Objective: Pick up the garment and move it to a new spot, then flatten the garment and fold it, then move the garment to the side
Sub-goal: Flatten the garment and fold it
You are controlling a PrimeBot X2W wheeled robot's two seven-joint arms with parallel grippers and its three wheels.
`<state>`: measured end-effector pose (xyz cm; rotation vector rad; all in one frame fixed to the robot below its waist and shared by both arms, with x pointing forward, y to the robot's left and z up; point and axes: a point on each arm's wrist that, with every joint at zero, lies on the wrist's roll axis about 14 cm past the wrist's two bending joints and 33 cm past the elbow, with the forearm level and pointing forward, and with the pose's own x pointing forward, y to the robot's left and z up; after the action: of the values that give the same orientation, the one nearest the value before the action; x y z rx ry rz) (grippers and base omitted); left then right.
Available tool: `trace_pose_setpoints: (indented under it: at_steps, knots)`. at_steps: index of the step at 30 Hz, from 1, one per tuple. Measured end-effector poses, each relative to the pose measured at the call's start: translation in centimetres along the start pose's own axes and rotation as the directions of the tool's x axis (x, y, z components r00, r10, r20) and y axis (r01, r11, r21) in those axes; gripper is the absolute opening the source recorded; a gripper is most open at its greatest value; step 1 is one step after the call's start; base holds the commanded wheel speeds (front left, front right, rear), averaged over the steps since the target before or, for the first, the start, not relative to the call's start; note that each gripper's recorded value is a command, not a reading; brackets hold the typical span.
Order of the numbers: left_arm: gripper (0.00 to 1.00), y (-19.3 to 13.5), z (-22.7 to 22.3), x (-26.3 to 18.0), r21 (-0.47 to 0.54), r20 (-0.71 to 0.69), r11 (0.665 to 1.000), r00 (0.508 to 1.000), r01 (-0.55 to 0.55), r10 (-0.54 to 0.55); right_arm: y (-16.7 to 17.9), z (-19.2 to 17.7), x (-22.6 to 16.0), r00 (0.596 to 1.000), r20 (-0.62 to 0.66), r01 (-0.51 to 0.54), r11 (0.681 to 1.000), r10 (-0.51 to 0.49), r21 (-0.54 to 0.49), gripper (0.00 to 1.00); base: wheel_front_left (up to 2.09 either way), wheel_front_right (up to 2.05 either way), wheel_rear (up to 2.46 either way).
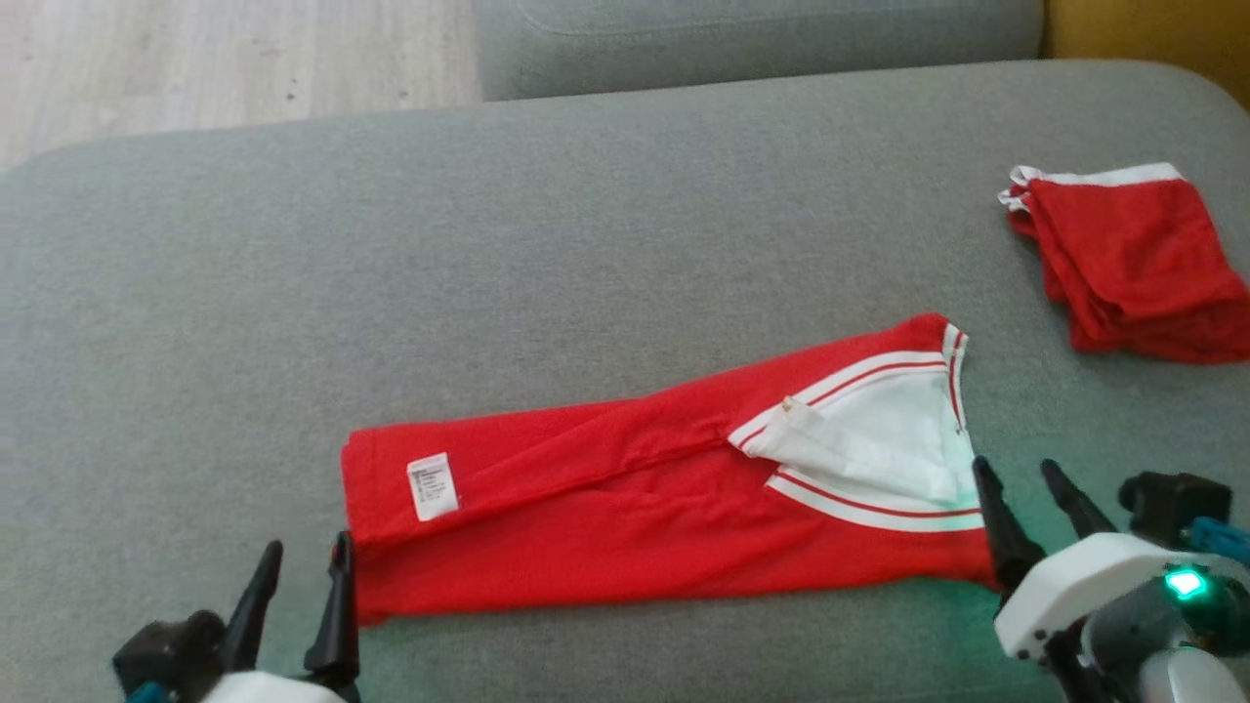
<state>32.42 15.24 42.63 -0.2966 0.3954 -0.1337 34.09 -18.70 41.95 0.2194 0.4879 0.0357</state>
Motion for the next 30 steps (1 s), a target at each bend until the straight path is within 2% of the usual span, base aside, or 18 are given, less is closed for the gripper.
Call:
trace_pose_setpoints:
  at_steps: [4, 10, 15, 21, 30]
  knots:
    - [1.00, 0.8, 2.2, -1.1, -0.032, 0.106, 0.998, 0.992, -0.062, 0.065, -0.2, 0.9, 0.2, 1.000, 0.018, 0.009, 1.000, -0.009, -0.001, 1.00, 0.00, 0.00, 0.00]
    - [1.00, 1.7, 3.3, -2.3, -0.043, 0.165, 0.992, 0.978, -0.122, 0.128, 0.4, 1.3, 1.8, 1.000, -0.016, -0.004, 1.000, 0.003, -0.020, 1.00, 0.00, 0.00, 0.00]
    - [1.00, 3.0, 2.9, -3.9, -0.071, 0.172, 0.979, 0.965, -0.190, 0.199, 0.4, 0.5, 4.2, 0.994, -0.106, -0.004, 0.998, -0.002, -0.058, 1.00, 0.00, 0.00, 0.00]
    - [1.00, 4.3, 3.1, -5.4, -0.077, 0.190, 0.965, 0.946, -0.251, 0.262, -0.7, -2.6, 6.0, 0.966, -0.253, 0.020, 0.995, -0.045, -0.100, 1.00, 0.00, 0.00, 0.00]
    - [1.00, 5.0, 2.8, -7.1, -0.093, 0.201, 0.952, 0.931, -0.292, 0.305, 2.4, -4.0, 6.6, 0.940, -0.336, -0.057, 0.998, 0.052, -0.007, 1.00, 0.00, 0.00, 0.00]
